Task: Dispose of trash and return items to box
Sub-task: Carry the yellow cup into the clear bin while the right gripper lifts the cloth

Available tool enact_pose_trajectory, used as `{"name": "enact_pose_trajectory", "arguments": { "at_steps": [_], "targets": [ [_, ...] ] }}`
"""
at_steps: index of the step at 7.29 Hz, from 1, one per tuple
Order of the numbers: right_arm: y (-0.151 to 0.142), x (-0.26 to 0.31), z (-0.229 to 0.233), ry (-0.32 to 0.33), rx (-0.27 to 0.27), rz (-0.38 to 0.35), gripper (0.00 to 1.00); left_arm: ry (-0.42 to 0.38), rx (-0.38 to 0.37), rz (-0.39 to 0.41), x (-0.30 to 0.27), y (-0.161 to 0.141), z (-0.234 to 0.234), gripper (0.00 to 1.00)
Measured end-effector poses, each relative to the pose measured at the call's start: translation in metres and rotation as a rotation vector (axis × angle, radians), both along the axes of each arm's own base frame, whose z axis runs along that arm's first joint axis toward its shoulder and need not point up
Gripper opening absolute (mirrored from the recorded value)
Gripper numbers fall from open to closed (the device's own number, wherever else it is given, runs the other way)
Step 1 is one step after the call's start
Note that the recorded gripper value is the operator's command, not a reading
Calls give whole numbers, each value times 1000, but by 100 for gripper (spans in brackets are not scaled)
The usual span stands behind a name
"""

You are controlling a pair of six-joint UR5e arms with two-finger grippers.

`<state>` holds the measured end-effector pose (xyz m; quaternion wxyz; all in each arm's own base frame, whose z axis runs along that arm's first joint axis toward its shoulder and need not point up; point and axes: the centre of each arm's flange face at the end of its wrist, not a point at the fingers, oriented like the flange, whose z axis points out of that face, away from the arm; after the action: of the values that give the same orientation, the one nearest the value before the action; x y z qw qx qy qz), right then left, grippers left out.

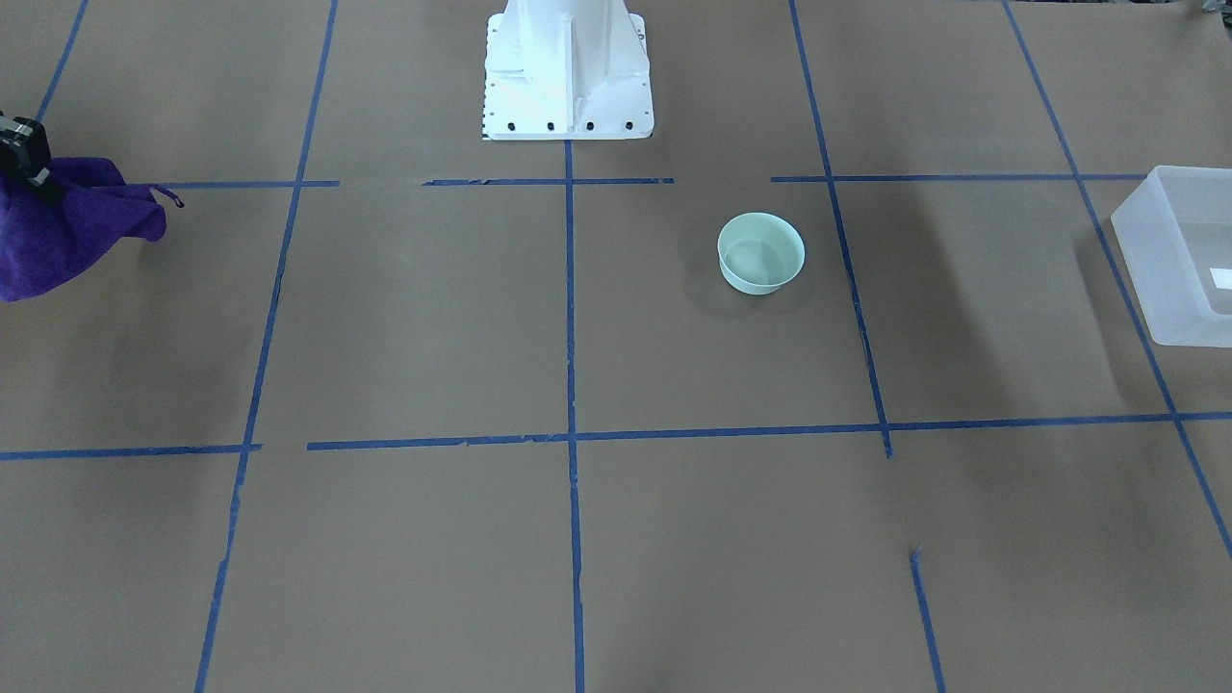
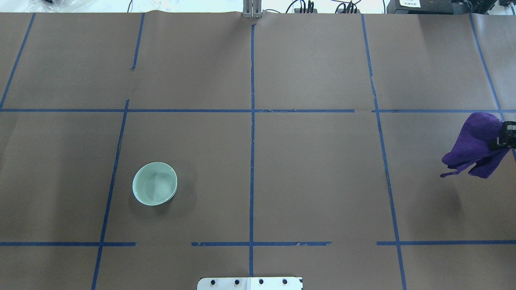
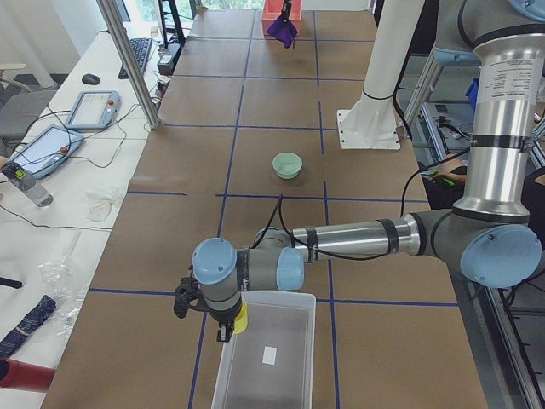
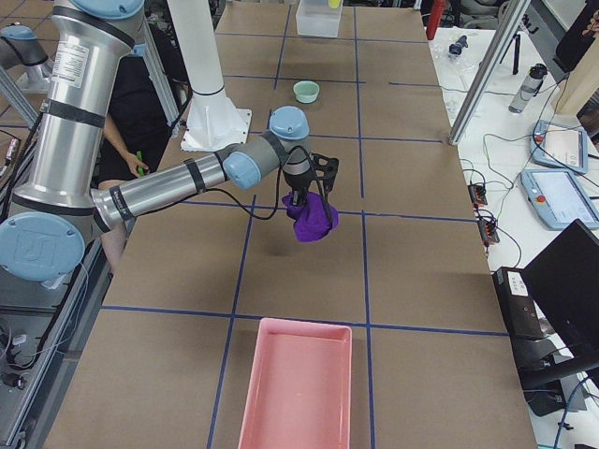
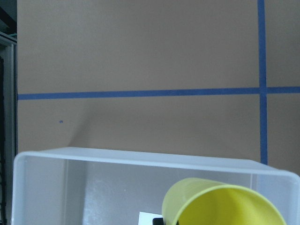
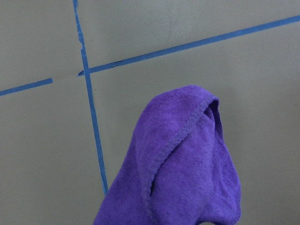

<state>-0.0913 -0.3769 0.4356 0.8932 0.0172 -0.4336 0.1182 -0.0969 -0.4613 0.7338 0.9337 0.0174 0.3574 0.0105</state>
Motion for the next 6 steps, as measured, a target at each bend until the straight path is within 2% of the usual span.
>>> {"name": "enact_pose_trajectory", "arguments": {
  "at_steps": [3, 6],
  "targets": [
    [-16, 66, 5, 78, 68, -30, 0, 58, 45, 63, 35, 37, 22, 0],
    [-23, 108, 8, 126, 106, -62, 0, 80, 76, 122, 60, 49, 28, 0]
  ]
}}
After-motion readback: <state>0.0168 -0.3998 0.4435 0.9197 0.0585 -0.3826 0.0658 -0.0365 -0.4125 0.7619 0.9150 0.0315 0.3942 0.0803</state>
